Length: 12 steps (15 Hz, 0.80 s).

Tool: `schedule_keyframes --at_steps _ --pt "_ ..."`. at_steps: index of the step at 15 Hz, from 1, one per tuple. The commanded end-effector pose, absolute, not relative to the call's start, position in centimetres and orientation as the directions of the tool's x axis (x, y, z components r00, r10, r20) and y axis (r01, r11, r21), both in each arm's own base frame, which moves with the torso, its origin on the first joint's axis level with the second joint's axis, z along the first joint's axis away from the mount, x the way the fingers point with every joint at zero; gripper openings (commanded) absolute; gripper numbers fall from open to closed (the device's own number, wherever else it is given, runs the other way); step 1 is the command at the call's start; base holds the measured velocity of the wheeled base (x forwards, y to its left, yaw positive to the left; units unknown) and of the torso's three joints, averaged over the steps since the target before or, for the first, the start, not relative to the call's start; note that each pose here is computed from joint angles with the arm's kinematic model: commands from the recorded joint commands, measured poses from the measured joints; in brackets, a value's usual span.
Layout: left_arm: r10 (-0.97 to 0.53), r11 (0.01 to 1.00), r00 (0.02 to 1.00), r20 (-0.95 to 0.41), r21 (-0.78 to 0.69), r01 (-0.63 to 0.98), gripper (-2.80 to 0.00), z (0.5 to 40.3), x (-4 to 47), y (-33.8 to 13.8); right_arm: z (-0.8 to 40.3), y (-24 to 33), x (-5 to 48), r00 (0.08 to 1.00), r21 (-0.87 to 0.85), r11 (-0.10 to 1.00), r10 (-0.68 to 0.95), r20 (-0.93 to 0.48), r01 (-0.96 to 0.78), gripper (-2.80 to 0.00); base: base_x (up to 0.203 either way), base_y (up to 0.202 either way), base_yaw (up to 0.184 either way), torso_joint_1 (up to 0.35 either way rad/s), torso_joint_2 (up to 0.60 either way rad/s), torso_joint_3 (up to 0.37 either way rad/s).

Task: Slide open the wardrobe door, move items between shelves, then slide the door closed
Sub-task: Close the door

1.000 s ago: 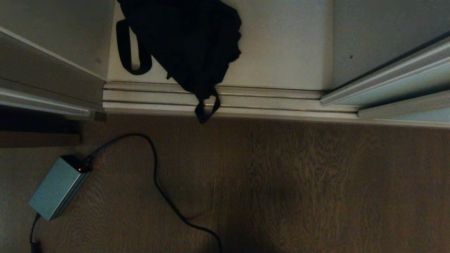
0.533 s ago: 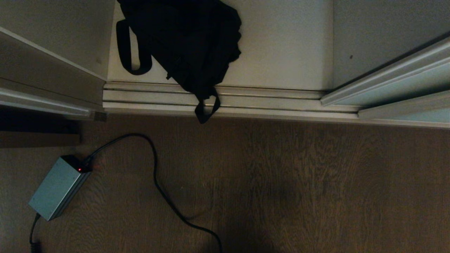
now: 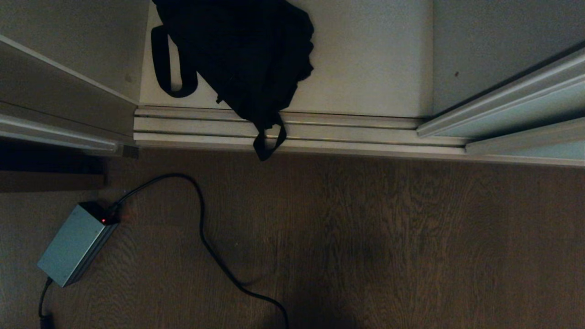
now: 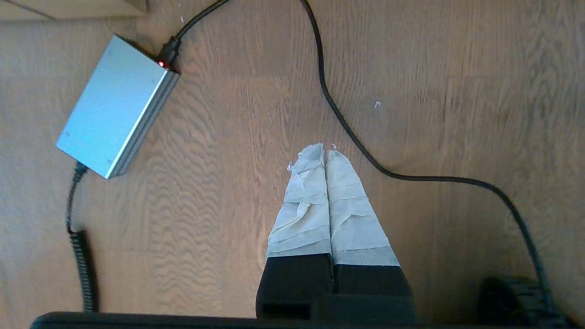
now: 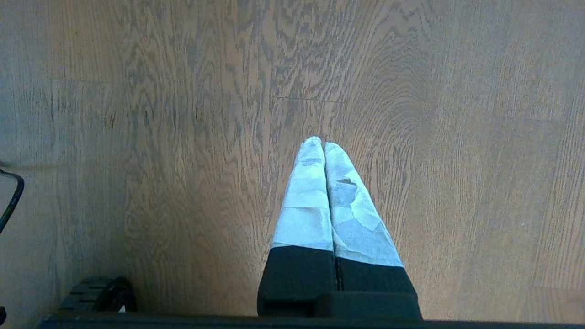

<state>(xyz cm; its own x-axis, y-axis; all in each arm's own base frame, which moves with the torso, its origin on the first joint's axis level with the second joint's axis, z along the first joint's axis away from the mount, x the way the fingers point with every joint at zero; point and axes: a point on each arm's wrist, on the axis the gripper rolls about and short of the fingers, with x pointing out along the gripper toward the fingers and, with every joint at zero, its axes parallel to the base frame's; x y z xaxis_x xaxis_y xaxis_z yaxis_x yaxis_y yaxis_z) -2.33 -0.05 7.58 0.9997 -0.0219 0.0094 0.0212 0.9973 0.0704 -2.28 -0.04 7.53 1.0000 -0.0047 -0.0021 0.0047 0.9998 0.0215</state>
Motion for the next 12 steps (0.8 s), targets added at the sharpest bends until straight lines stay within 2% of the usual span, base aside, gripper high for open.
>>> schedule_keyframes --at_steps 1,5,12 --pt "-0.023 0.995 1.000 0.000 0.093 0.023 -2.80 7.57 -2.29 -0.05 7.53 -0.04 -2.30 1.000 0.021 1.000 -0.005 0.002 0.005 -2.80 0.000 0.000 0.000 0.000 0.00 0.000" --pt "-0.021 0.995 1.000 -0.006 0.101 0.022 -2.80 7.51 -2.29 -0.05 7.53 -0.04 -2.30 1.000 0.021 1.000 -0.004 0.002 0.004 -2.80 0.000 0.000 0.000 0.001 0.00 0.014" --pt "-0.023 0.995 1.000 -0.006 0.099 0.024 -2.80 7.49 -2.28 -0.05 7.53 -0.04 -2.30 1.000 0.021 1.000 -0.005 0.002 0.005 -2.80 0.000 0.000 0.000 0.001 0.00 0.178"
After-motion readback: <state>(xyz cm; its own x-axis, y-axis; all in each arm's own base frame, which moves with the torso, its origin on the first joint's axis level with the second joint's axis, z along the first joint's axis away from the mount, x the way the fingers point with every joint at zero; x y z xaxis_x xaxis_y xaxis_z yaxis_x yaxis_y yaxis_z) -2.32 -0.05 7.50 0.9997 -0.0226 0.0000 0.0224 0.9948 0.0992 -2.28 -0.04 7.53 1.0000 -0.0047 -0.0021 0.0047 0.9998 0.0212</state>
